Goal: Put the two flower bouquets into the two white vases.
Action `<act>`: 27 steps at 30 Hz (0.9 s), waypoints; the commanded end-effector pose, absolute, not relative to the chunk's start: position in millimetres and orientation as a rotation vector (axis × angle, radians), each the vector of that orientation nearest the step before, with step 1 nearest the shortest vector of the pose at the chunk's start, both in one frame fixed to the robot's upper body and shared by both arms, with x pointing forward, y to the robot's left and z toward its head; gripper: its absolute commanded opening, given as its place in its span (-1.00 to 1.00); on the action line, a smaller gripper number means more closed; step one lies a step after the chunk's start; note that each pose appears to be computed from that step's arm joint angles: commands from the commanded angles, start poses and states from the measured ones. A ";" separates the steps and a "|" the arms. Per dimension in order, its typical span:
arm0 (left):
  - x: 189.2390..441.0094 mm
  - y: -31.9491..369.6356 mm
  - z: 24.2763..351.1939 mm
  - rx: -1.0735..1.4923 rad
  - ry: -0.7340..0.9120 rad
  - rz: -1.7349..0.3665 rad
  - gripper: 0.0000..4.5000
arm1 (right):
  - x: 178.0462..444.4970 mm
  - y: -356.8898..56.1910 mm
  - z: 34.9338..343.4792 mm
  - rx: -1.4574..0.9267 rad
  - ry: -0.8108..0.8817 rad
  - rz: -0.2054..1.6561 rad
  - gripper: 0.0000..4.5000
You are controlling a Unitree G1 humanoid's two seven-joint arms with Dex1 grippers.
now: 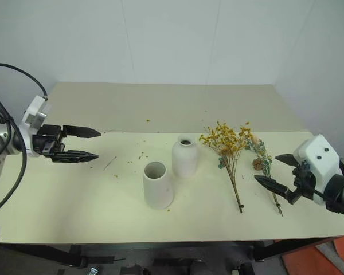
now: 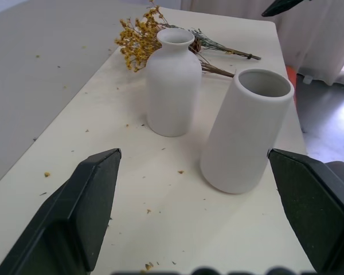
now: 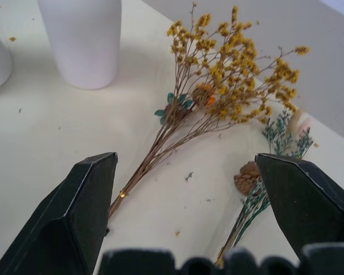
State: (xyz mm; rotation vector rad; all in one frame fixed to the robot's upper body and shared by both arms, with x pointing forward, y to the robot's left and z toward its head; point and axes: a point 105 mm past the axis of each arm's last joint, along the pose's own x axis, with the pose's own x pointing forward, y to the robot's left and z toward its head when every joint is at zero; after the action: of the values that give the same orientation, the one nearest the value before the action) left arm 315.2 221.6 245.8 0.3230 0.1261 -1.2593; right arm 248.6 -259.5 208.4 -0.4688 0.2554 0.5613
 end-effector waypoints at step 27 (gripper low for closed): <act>279.5 219.3 251.9 0.302 -0.037 -1.028 0.99 | 257.2 -263.4 226.4 -0.482 0.219 0.578 1.00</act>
State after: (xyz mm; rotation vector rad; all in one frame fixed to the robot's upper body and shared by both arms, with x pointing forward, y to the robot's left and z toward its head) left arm 279.9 221.8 241.2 0.2697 0.0052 -1.0203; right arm 257.5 -265.7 213.9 -0.4512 0.2630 0.5905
